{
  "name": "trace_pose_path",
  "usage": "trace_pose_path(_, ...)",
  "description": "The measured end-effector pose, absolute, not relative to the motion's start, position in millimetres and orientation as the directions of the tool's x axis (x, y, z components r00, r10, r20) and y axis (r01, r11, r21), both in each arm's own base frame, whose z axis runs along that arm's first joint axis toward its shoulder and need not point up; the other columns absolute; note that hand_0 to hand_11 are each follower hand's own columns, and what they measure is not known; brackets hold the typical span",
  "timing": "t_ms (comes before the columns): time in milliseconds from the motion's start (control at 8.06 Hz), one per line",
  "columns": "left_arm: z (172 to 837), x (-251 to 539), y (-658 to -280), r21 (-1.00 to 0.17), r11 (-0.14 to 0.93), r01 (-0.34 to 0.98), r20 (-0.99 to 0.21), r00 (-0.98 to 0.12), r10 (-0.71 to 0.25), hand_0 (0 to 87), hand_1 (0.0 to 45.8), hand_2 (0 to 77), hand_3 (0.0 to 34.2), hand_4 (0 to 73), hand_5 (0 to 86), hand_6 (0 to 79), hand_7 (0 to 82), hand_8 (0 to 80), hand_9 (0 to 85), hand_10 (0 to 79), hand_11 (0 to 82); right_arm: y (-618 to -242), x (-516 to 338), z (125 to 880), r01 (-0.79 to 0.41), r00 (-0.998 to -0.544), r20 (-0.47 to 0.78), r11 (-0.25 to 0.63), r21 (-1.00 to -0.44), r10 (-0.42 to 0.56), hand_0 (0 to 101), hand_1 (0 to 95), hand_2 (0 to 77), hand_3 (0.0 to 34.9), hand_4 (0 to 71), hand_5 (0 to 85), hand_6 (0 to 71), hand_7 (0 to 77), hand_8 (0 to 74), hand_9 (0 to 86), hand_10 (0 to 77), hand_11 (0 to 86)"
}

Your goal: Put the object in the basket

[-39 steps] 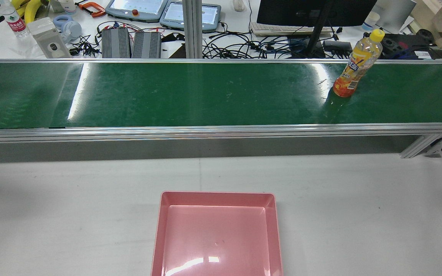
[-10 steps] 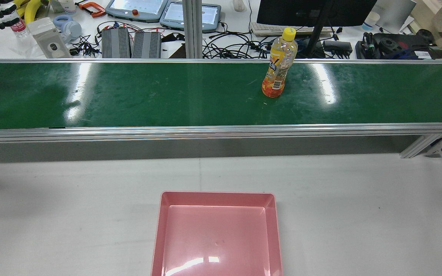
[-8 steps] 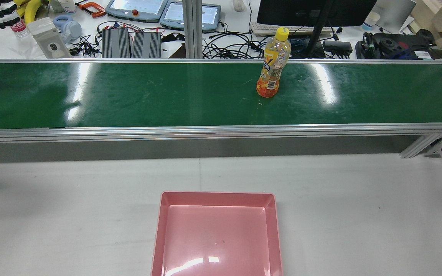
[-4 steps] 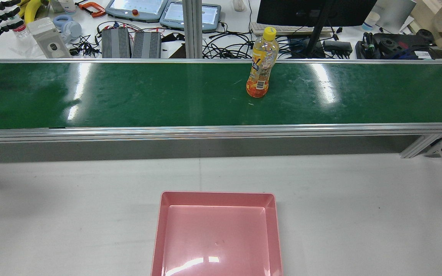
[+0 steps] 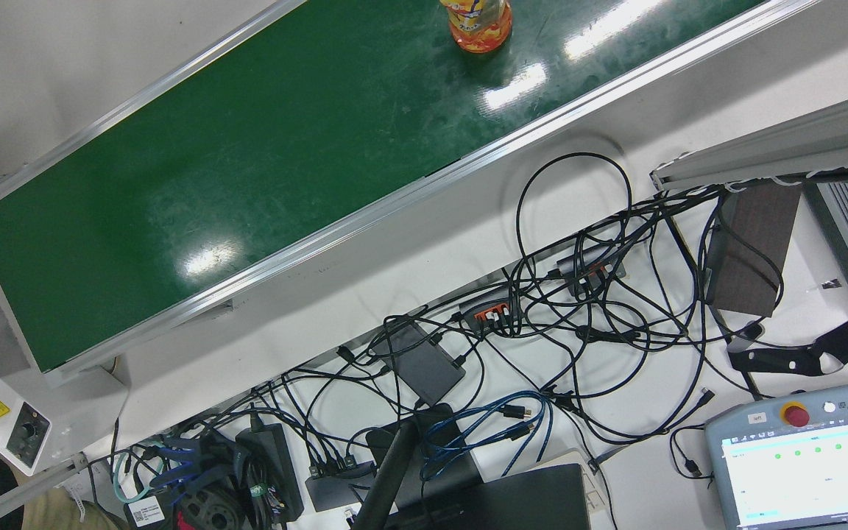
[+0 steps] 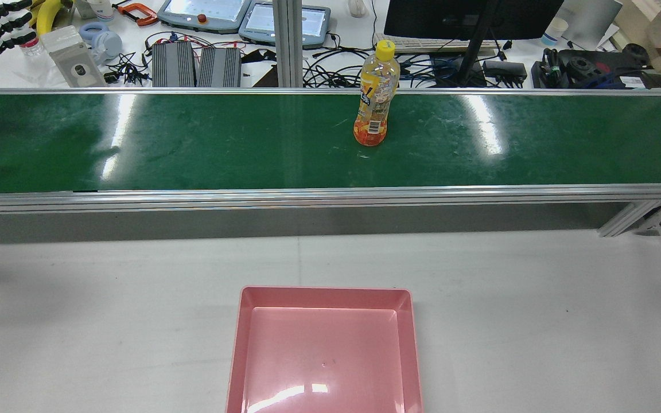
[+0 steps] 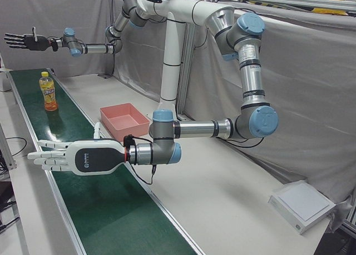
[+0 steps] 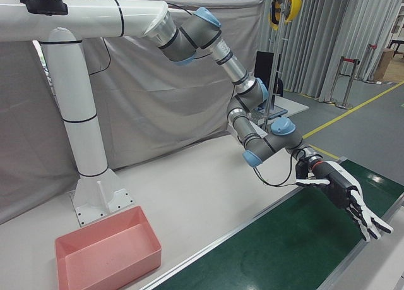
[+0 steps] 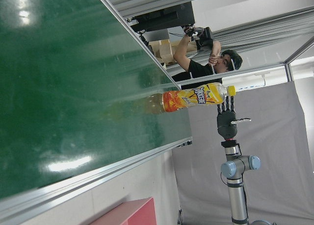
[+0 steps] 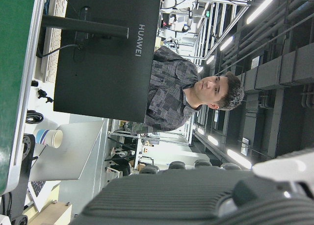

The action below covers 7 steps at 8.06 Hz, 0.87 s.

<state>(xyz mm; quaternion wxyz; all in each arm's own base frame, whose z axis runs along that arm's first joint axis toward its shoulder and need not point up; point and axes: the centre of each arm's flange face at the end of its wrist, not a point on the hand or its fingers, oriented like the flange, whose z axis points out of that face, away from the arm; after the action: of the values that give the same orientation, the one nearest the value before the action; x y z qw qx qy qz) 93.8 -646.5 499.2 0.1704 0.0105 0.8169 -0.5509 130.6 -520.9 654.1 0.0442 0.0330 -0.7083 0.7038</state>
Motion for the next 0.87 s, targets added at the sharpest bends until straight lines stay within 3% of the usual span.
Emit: trace_pose_path(869,502.3,97.4,-654.7,-0.896,0.39,0.211,-0.296,-0.94,-0.171,49.3,6.0,0.0,0.1,16.9,9.8,0.0,0.5,4.4,8.7,7.6,12.5,-520.9,130.6,654.3,-0.109,-0.994,0.109,0.006,-0.994,0.016,0,0.0,0.5,0.3,0.0,0.0,0.0,0.5,0.0,0.0,0.0,0.0)
